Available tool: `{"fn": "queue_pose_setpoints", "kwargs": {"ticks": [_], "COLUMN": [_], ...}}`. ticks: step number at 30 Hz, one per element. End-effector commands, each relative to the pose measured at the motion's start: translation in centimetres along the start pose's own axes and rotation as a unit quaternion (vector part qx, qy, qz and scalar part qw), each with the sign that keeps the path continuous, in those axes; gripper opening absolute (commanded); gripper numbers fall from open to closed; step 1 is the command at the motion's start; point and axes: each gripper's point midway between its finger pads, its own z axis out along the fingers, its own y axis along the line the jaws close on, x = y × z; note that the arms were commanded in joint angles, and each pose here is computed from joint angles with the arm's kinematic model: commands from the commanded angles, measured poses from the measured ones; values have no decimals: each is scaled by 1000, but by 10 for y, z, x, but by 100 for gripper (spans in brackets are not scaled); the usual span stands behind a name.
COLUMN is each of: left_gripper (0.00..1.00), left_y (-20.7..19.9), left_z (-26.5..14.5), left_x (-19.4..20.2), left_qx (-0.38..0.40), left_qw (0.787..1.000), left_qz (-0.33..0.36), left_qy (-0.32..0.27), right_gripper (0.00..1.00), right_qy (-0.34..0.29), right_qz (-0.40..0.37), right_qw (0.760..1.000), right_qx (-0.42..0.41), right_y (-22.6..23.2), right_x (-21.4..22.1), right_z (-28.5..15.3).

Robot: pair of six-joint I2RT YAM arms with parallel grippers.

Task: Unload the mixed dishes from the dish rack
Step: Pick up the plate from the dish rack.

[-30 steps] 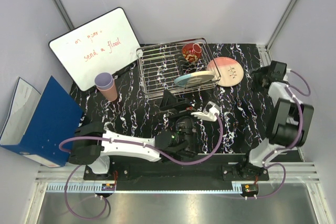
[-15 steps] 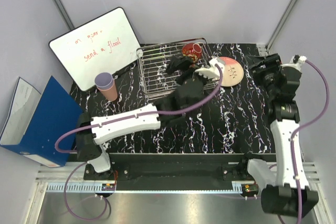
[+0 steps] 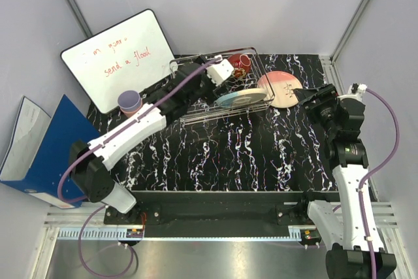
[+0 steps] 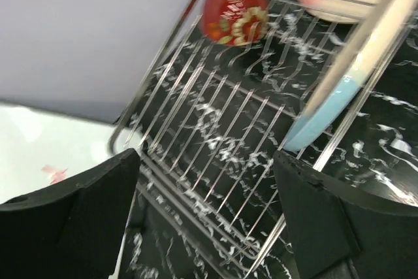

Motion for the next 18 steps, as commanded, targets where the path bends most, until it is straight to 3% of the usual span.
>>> {"fn": "queue_pose_setpoints", "kwargs": {"ticks": [1,5,11,18], "left_gripper": [84,77,80,80], "left_y": [-44,-51,-61,-61], "left_z": [0,4,5,52], "left_x": [-26,-17,-16,-8], "left_qx": [176,213,288,314], "left_qw": [980,972,952,943], "left_qz": [16,38,21,-13], "left_qy": [-93,-96,-106,-104], "right_gripper": [71,71,71,71], "right_qy": [7,4,8,16], "right_qz": [-16,-35,-40,-46], "right_qw": [1000,999,999,999], "right_qx": [-25,-19,-1,11], "right_y": [11,7,-4,-12], "right_x": [4,6,9,13], "right_z": [-7,-11,-6,-1]}}
